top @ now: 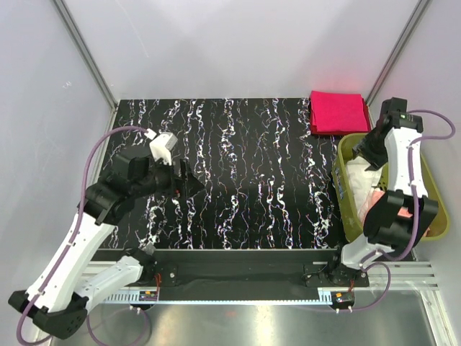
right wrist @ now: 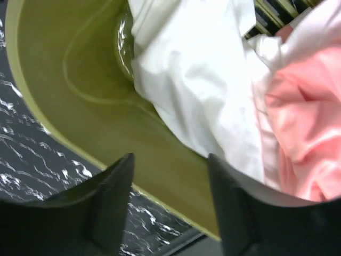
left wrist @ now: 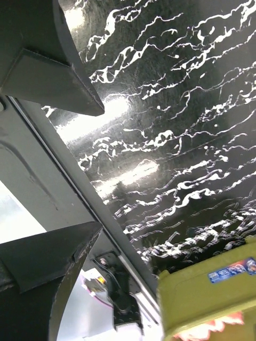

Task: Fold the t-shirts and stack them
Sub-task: Grab the tshirt from the pile

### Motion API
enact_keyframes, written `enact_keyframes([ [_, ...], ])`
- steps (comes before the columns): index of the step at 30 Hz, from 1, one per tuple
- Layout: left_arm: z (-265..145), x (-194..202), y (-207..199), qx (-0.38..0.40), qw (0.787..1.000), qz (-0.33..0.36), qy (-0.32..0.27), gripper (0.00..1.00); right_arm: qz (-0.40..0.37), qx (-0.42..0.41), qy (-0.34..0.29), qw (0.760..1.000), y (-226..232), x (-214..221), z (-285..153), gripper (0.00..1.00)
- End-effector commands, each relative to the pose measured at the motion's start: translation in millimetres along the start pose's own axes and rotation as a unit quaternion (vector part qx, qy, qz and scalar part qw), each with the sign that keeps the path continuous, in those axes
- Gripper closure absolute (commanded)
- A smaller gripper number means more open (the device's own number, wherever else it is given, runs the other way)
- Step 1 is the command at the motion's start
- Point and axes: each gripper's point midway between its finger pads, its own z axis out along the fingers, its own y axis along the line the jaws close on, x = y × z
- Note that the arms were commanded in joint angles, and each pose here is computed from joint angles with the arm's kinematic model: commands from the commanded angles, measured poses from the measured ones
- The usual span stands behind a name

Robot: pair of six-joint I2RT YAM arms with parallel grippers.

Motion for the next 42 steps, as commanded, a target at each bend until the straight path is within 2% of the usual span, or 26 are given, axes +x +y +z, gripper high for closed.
enact_keyframes([
  [1, -1, -9, -4, -0.012, 0.999, 0.051, -0.003, 0.14, 0.013, -0.005, -0.034, 0.999, 1, -29, 13, 0.44],
  [2, -5, -16, -8, -0.011, 0.998, 0.065, -0.009, 0.14, 0.030, 0.001, -0.039, 0.999, -1, -34, 22, 0.50],
  [3, -2, -14, -10, -0.010, 0.996, 0.085, 0.000, 0.12, 0.041, 0.003, -0.036, 0.998, -3, -37, 35, 0.50],
  [6, 9, -20, -7, -0.023, 0.995, 0.093, 0.004, 0.12, 0.077, 0.013, -0.029, 0.996, -13, -44, 75, 0.29],
  [8, 19, -22, -7, -0.023, 0.996, 0.085, 0.024, 0.12, 0.083, 0.029, -0.033, 0.996, -20, -47, 89, 0.27],
  [9, 22, -24, -6, -0.022, 0.996, 0.079, 0.029, 0.12, 0.081, 0.012, -0.051, 0.995, -13, -57, 95, 0.24],
  [12, 30, -28, 1, -0.035, 0.996, 0.069, 0.038, 0.12, 0.069, 0.003, -0.041, 0.997, -7, -57, 119, 0.22],
  [19, 33, -36, 13, -0.047, 0.998, 0.026, 0.039, 0.12, 0.090, -0.050, -0.085, 0.991, 13, -74, 149, 0.24],
  [22, 26, -33, 15, -0.054, 0.998, 0.013, 0.032, 0.12, 0.101, -0.015, -0.066, 0.993, 3, -65, 168, 0.36],
  [23, 23, -32, 16, -0.056, 0.998, 0.010, 0.028, 0.12, 0.114, 0.002, -0.068, 0.991, -3, -63, 170, 0.62],
  [25, 18, -31, 16, -0.057, 0.998, 0.008, 0.026, 0.12, 0.127, 0.014, -0.073, 0.989, -12, -61, 165, 0.91],
  [26, 15, -30, 16, -0.057, 0.998, 0.010, 0.024, 0.12, 0.133, 0.018, -0.090, 0.987, -14, -67, 150, 1.00],
  [27, 14, -31, 15, -0.055, 0.998, 0.011, 0.023, 0.12, 0.132, 0.034, -0.087, 0.987, -22, -63, 139, 1.00],
  [31, 5, -33, 11, -0.048, 0.999, 0.021, 0.007, 0.12, 0.141, 0.116, -0.186, 0.965, -61, -95, 50, 1.00],
  [33, -1, -36, 12, -0.054, 0.998, 0.025, -0.002, 0.09, 0.150, 0.096, -0.254, 0.951, -64, -118, -15, 1.00],
  [36, -11, -33, 17, -0.071, 0.997, 0.035, -0.010, 0.05, 0.149, -0.023, -0.345, 0.926, -40, -144, -107, 1.00],
  [37, -16, -32, 19, -0.077, 0.996, 0.037, -0.016, 0.04, 0.149, -0.077, -0.356, 0.919, -25, -145, -130, 1.00],
  [38, -18, -31, 22, -0.084, 0.996, 0.038, -0.020, 0.03, 0.157, -0.124, -0.388, 0.900, -20, -144, -168, 1.00],
  [39, -23, -31, 26, -0.098, 0.994, 0.042, -0.026, 0.01, 0.158, -0.206, -0.415, 0.872, -1, -148, -214, 1.00],
  [41, -25, -31, 26, -0.101, 0.993, 0.048, -0.028, 0.01, 0.139, -0.279, -0.414, 0.855, 20, -143, -250, 1.00],
  [42, -25, -31, 25, -0.099, 0.993, 0.050, -0.029, 0.01, 0.127, -0.323, -0.433, 0.832, 29, -144, -291, 1.00],
])
